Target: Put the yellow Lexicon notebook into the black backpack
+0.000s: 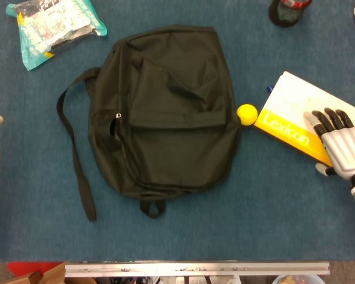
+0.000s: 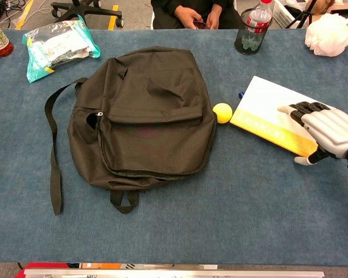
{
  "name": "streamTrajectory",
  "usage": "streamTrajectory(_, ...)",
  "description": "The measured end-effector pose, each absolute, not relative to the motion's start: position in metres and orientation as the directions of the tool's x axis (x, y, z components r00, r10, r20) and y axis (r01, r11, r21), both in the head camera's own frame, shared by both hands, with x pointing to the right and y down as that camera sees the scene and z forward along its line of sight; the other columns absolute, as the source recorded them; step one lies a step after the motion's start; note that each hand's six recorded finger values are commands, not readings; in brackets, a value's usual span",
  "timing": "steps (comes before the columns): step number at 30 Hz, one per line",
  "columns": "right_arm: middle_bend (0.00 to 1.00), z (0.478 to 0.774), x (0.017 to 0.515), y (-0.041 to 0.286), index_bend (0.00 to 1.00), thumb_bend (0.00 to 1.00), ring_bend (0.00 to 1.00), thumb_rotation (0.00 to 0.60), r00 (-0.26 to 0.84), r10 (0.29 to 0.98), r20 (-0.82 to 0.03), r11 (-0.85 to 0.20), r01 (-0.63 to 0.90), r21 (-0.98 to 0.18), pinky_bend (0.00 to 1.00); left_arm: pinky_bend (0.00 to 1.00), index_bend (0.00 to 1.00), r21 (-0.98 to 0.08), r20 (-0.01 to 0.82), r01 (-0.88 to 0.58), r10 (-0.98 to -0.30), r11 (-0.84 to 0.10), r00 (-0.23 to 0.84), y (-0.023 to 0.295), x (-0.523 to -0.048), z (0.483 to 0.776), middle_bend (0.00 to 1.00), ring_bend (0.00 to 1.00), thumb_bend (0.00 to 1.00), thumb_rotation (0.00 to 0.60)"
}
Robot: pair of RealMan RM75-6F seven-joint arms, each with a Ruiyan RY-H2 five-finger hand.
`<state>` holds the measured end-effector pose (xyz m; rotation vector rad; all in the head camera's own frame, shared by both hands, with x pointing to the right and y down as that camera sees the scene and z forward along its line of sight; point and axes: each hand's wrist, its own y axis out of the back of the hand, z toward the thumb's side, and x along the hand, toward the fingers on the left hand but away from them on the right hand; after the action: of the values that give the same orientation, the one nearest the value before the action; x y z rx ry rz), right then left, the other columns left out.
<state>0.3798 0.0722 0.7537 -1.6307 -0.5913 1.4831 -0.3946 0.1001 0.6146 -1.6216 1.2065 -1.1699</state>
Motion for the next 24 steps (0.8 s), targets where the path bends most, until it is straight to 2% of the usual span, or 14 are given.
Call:
streamTrajectory(11, 0.11, 0.763, 0.383, 0.069, 0.07, 0.13, 0.00, 0.600, 0.182, 0.812, -0.555, -0.518, -0.214, -0.828, 0.08, 0.27, 0.28, -0.936, 0.219, -0.252, -0.967, -0.246, 0.133, 0.100, -0.393, 0.615, 0.28, 0.23, 0.36, 0.600)
streamTrajectory(14, 0.11, 0.764, 0.386, 0.066, 0.07, 0.26, 0.00, 0.600, 0.171, 0.819, -0.547, -0.512, -0.212, -0.833, 0.08, 0.27, 0.28, -0.935, 0.218, -0.256, -0.967, -0.246, 0.134, 0.100, -0.393, 0.615, 0.28, 0.23, 0.36, 0.600)
streamTrajectory(17, 0.13, 0.764, 0.390, 0.062, 0.07, 0.35, 0.00, 0.600, 0.159, 0.828, -0.538, -0.506, -0.204, -0.838, 0.08, 0.27, 0.28, -0.934, 0.218, -0.261, -0.967, -0.246, 0.133, 0.100, -0.394, 0.615, 0.28, 0.23, 0.36, 0.600)
streamTrajectory(24, 0.19, 0.760, 0.396, 0.052, 0.12, 0.48, 0.02, 0.600, 0.154, 0.845, -0.513, -0.484, -0.189, -0.854, 0.08, 0.27, 0.28, -0.933, 0.219, -0.262, -0.967, -0.247, 0.131, 0.100, -0.395, 0.615, 0.28, 0.23, 0.36, 0.600)
